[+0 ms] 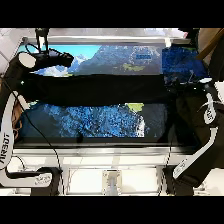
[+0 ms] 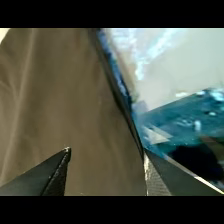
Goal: Fold the clothes and pants, and hang the long-sleeved shirts on hangers.
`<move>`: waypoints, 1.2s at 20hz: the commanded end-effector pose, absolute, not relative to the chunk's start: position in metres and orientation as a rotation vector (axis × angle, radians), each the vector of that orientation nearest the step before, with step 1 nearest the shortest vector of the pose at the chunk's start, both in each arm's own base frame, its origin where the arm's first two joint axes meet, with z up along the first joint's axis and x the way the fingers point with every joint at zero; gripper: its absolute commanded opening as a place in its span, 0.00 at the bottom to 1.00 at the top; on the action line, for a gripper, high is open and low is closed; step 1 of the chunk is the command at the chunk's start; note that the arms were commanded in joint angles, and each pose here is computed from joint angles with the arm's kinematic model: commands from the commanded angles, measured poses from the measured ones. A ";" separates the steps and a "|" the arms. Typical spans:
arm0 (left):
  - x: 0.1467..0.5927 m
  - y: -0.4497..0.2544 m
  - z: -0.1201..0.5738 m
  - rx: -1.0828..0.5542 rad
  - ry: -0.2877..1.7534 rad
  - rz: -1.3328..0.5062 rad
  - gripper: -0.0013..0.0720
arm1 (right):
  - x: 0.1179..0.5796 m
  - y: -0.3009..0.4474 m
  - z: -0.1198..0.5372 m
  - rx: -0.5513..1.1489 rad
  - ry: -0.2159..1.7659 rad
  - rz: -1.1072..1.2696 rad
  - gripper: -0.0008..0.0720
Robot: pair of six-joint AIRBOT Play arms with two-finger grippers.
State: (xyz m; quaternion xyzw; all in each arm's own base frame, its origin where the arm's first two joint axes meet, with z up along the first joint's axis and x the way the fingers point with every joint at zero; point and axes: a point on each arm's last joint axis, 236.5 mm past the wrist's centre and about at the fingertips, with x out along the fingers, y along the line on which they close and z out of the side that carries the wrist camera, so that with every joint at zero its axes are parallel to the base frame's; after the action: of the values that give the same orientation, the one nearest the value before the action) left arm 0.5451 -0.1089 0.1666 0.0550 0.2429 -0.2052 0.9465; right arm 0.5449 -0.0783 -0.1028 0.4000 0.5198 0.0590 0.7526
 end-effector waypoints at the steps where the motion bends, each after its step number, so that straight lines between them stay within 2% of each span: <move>1: 0.544 -0.114 0.167 0.122 0.493 -0.429 0.71 | 0.539 -0.074 -0.121 0.788 1.202 0.091 0.72; 4: 0.544 -0.114 0.166 0.122 0.494 -0.429 0.71 | 0.536 -0.054 -0.121 0.773 1.235 0.137 0.68; 5: 0.544 -0.114 0.166 0.122 0.494 -0.429 0.71 | 0.537 -0.047 -0.118 0.764 1.232 0.168 0.54; 7: 0.544 -0.114 0.166 0.122 0.494 -0.429 0.71 | 0.549 -0.031 -0.105 0.812 1.182 0.221 0.04; 8: 0.544 -0.114 0.166 0.121 0.494 -0.429 0.71 | 0.556 -0.029 -0.096 0.830 1.149 0.239 0.02; 9: 0.544 -0.114 0.166 0.121 0.494 -0.429 0.61 | 0.564 -0.027 -0.083 0.835 1.114 0.267 0.02; 10: 0.544 -0.115 0.166 0.121 0.493 -0.431 0.26 | 0.571 -0.026 -0.067 0.834 1.084 0.288 0.02; 11: 0.545 -0.117 0.165 0.120 0.493 -0.433 0.05 | 0.578 -0.024 -0.047 0.824 1.051 0.316 0.02; 14: 0.546 -0.153 0.140 0.044 0.537 -0.503 0.04 | 0.593 0.003 0.028 0.778 0.959 0.465 0.02; 16: 0.543 -0.201 0.109 -0.089 0.605 -0.586 0.04 | 0.598 0.036 0.064 0.747 0.939 0.531 0.02; 19: 0.523 -0.281 0.047 -0.210 0.740 -0.710 0.04 | 0.587 0.104 0.076 0.719 0.984 0.634 0.02; 24: 0.480 -0.352 -0.050 -0.197 0.936 -0.795 0.04 | 0.557 0.226 0.077 0.620 1.047 0.807 0.02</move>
State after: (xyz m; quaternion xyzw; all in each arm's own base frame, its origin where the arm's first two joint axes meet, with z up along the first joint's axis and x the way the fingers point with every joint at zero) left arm 0.5047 -0.3146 -0.0047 -0.0791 0.3963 -0.3555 0.8428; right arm 0.5751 0.1632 0.0703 0.3055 0.4707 0.3281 0.7599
